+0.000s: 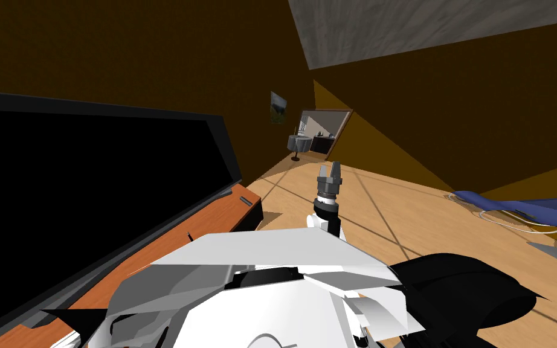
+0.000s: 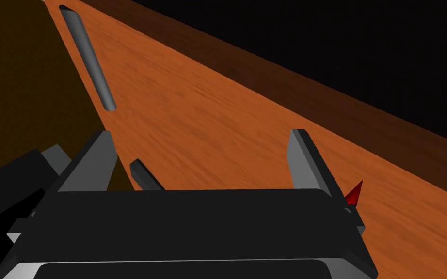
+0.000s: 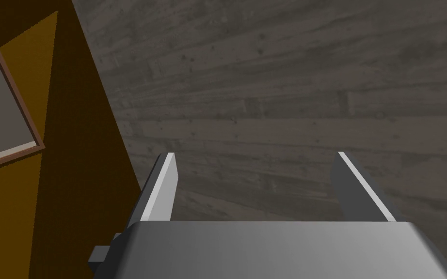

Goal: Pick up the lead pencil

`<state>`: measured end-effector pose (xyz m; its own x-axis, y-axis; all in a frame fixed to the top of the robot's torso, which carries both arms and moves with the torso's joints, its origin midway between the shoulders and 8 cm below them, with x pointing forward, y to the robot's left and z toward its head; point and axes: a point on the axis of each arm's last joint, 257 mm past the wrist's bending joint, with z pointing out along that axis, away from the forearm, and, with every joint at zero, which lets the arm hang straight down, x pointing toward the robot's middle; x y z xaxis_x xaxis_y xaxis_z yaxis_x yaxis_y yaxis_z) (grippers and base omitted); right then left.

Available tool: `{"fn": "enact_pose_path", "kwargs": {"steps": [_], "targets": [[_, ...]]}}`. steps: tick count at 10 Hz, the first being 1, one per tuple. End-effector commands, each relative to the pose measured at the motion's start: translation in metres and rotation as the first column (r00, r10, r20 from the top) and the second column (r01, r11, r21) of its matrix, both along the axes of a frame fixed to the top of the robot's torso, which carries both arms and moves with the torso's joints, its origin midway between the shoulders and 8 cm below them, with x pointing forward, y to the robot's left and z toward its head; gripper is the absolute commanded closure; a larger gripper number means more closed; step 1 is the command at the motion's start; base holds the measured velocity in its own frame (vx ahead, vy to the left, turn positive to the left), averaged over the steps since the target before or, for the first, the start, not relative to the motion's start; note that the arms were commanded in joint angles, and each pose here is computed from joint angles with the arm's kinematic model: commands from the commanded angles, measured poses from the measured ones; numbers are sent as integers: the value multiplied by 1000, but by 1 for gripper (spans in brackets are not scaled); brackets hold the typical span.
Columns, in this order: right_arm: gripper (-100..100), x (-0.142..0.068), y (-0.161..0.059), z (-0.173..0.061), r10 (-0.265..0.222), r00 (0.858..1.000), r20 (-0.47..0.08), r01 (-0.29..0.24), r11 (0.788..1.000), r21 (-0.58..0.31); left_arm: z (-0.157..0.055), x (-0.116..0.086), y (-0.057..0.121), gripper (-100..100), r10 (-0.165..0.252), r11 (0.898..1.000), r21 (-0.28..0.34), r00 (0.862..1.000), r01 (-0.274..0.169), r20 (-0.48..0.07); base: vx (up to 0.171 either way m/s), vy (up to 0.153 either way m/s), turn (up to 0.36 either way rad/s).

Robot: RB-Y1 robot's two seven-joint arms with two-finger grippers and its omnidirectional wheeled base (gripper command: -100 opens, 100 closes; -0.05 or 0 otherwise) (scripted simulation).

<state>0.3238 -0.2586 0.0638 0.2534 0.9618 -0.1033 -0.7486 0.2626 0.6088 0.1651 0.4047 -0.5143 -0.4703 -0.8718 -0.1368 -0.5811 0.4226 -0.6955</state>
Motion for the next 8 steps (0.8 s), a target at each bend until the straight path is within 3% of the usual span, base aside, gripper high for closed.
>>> {"fn": "enact_pose_path", "kwargs": {"steps": [1, 4, 5, 8], "targets": [[0, 0, 0, 0, 0, 1000, 0, 0, 1000, 0, -11, -15, 17, -100, 25, 999, 22, 998, -24, -52, 32, 22, -108], [0, 0, 0, 0, 0, 1000, 0, 0, 1000, 0, -23, -43, 47, -100, 61, 997, 64, 990, -53, -127, 23, 9, -88], [0, 0, 0, 0, 0, 1000, 0, 0, 1000, 0, -29, -62, 66, -100, 87, 993, 92, 980, -71, -178, 40, 12, -220], [0, 0, 0, 0, 0, 1000, 0, 0, 1000, 0, -32, -74, 78, -100, 105, 990, 115, 974, -84, -199, 15, 10, -26]]}}
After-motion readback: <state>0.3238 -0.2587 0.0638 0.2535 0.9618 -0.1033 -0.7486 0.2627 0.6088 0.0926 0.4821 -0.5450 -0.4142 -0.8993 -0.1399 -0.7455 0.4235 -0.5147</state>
